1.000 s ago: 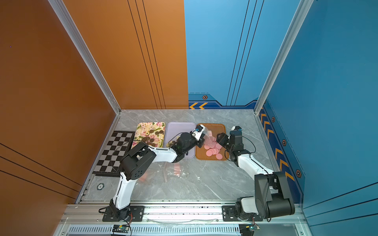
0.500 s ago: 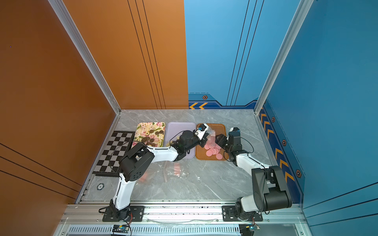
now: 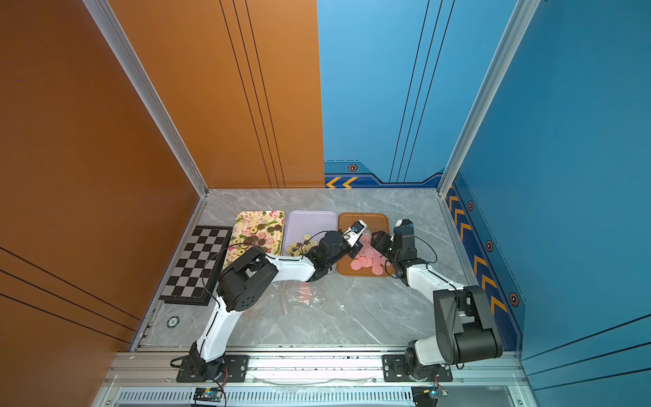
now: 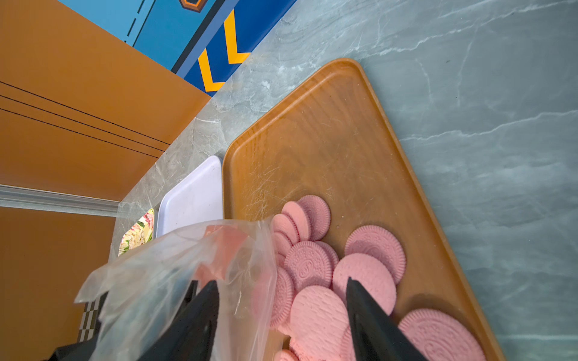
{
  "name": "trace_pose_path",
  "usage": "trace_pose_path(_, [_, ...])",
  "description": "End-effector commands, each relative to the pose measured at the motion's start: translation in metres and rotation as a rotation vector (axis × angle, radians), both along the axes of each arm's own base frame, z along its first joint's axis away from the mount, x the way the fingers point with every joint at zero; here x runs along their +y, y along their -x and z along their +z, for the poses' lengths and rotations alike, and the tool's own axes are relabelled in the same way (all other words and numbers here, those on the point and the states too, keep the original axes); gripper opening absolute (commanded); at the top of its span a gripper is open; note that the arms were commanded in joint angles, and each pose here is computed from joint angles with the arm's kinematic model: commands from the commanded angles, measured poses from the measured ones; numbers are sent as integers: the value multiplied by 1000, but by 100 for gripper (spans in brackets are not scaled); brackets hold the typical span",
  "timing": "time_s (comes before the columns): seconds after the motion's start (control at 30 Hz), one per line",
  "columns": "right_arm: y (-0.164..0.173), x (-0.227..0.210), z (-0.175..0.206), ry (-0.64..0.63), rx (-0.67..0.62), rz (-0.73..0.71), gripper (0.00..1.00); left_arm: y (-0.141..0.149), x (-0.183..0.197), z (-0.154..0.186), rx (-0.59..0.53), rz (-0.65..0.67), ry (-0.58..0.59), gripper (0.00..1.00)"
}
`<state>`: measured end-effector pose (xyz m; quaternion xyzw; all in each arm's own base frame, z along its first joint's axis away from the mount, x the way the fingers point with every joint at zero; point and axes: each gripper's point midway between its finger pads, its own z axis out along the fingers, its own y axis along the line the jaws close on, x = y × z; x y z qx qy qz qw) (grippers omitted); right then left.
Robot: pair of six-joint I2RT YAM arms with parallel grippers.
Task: Pour cookies out of the ziploc bag
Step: 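Pour the cookies out of the ziploc bag onto the tray.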
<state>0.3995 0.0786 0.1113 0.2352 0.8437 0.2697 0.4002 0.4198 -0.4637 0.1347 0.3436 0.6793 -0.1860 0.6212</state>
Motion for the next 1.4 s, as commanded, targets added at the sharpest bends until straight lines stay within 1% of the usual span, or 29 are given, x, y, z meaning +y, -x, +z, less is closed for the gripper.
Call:
trace_pose_path(0.0, [-3,4,5,7,-3,18,66,-4,7,20,-14,38,36,0])
trace_pose_path(0.07, [-3,5,6,10,-8,23,66,10,13,43,-73,33,105,0])
trace_pose_path(0.1, [-3,5,5,13,-6,20,66,8,11,45,-78,28,86,0])
trace_pose_path(0.13, [-4,6,6,11,-7,23,66,1,11,41,-61,29,57,0])
trace_pose_path(0.17, [-3,7,5,7,-4,28,66,1,12,40,-57,35,55,0])
trace_pose_path(0.27, [-3,8,5,9,-7,29,66,13,16,58,-105,29,96,0])
trace_pose_path(0.4, [-2,10,8,-6,-14,34,67,31,6,74,-213,37,32,0])
trace_pose_path(0.43, [-3,11,10,-13,-19,36,67,27,3,69,-215,39,17,0])
trace_pose_path(0.47, [-3,11,10,-16,-20,39,67,18,0,58,-190,44,-10,0])
trace_pose_path(0.5, [-2,10,10,-13,-20,36,67,10,0,39,-153,64,-66,0])
trace_pose_path(0.53, [-2,10,10,-12,-19,33,67,16,2,40,-164,89,-71,0])
trace_pose_path(0.57, [-2,9,10,-13,-18,32,67,28,1,55,-200,73,-25,0])
trace_pose_path(0.6, [-2,8,12,-10,-23,30,67,32,1,72,-229,63,18,0])
trace_pose_path(0.63, [-2,8,13,-8,-25,28,67,23,-1,70,-212,69,-11,0])
trace_pose_path(0.67, [-2,8,14,-7,-28,30,67,12,3,60,-182,94,-49,0])
trace_pose_path(0.7, [-1,8,13,-6,-26,28,67,10,10,54,-165,114,-40,0])
trace_pose_path(0.77, [-1,5,12,3,-24,20,67,18,23,66,-164,106,66,0])
trace_pose_path(0.8, [-2,5,12,4,-26,19,67,19,26,74,-155,94,94,0])
trace_pose_path(0.93, [-1,9,15,-9,-34,34,67,27,41,91,-157,103,116,0])
trace_pose_path(1.03, [-1,11,21,-17,-56,47,69,42,55,98,-118,97,155,0])
trace_pose_path(1.17, [0,19,37,-42,-105,83,76,72,73,119,-64,64,202,0])
trace_pose_path(1.3, [3,31,62,-80,-171,140,87,96,90,129,-3,57,204,0])
trace_pose_path(1.33, [5,37,68,-81,-188,162,91,104,93,131,6,53,202,0])
trace_pose_path(1.37, [6,42,73,-79,-200,183,98,110,96,134,11,51,200,0])
